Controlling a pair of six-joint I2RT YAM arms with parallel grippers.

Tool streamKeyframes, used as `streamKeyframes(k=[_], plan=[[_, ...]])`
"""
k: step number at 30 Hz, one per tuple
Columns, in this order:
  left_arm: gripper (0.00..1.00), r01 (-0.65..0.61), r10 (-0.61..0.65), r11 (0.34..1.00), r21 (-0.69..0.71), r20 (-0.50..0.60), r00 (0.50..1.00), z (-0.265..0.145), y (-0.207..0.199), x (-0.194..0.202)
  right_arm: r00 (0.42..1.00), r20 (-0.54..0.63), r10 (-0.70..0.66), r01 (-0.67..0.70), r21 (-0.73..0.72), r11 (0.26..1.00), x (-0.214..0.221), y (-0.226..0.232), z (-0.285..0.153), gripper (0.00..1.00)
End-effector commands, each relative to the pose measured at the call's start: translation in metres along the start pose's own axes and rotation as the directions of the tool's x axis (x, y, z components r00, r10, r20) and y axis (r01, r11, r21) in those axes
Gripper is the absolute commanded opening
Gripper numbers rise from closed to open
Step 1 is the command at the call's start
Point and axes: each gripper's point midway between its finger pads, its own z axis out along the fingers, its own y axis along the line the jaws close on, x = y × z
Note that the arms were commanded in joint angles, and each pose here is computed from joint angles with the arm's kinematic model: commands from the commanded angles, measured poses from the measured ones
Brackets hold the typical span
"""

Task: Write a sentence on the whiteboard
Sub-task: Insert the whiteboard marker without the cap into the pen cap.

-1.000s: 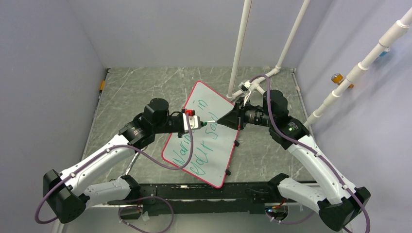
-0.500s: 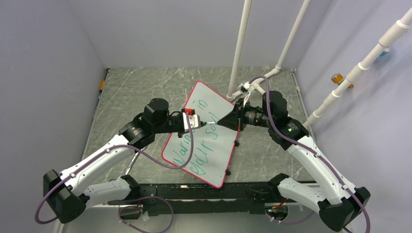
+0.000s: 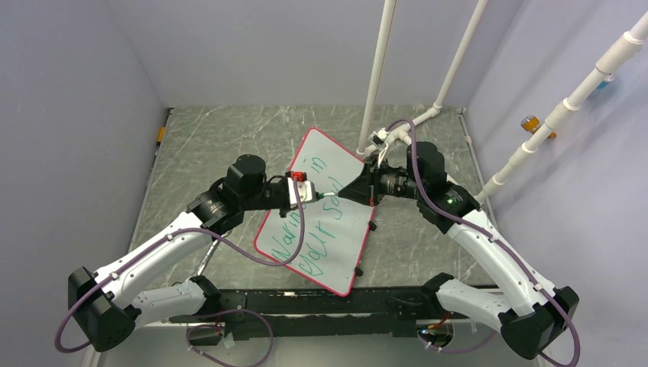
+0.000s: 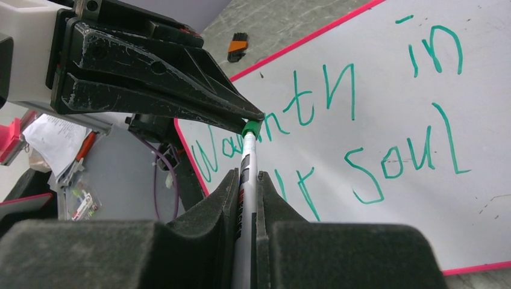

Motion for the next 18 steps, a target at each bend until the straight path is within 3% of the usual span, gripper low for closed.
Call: streamKeyframes(k=[1,18], plan=[[0.0,-0.033,0.034,0.999,-0.016,0.059,0.998,-0.003,0.009,-0.026,1.0,0.024,-0.019,0.019,0.0,1.0,-0.01,0.004,0.003,0.0],[0.0,-0.04,0.04,0.999,-0.013,0.047,0.998,-0.003,0.008,-0.023,0.982,-0.094,-0.163,0.163,-0.004,0.987,-0.012,0.027,0.03,0.0]])
